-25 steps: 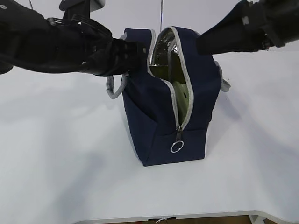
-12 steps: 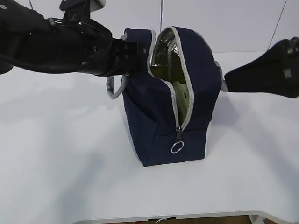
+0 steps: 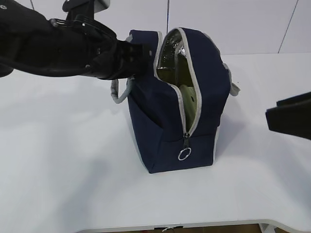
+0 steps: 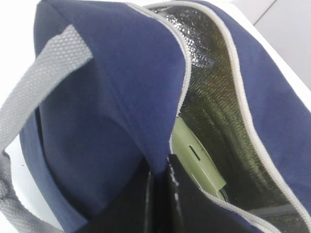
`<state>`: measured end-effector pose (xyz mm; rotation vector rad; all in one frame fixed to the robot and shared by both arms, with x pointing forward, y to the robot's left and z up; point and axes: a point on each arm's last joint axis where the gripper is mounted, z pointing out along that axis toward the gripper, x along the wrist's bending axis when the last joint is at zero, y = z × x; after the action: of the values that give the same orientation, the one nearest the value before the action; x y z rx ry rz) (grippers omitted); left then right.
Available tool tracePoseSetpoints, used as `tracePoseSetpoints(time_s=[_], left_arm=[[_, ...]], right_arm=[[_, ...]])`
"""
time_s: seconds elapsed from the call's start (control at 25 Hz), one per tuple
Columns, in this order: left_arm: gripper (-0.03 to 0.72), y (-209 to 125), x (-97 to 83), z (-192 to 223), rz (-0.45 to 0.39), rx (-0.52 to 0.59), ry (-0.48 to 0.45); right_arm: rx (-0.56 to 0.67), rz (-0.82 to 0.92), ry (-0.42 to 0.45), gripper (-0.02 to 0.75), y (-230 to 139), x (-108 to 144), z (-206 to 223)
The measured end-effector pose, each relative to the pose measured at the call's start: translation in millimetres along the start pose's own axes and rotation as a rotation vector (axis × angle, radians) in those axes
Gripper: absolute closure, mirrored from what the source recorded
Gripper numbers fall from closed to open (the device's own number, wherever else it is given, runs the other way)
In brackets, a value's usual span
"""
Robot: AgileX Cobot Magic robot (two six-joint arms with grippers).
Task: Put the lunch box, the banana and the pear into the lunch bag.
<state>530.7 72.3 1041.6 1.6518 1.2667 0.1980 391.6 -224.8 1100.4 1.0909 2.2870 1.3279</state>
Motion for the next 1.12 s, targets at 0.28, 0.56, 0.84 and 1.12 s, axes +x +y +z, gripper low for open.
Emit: tracePoseSetpoints(time_s=[0.28,0.56,0.84,1.12], left_arm=[[0.702,-1,-0.7,0,0.000,0.010,-0.008],[0.702,-1,-0.8,0,0.002,0.012,-0.009],[0.702,-2,-1.7,0,0.003,0.025,-0.019],[0.702,-3,-2.1,0,0.006,0.031,-0.023]], right_arm=[[0.154,-0.076,-0.174,0.444,-22,-10,-8],[0.207,-0.040,-0.289,0.444,-27,-20,-11],[0.101,0.020,-0.287,0.444,-26,-21,-4],[0.019,-0.045,-0.172,0.444,-56,-15,20]])
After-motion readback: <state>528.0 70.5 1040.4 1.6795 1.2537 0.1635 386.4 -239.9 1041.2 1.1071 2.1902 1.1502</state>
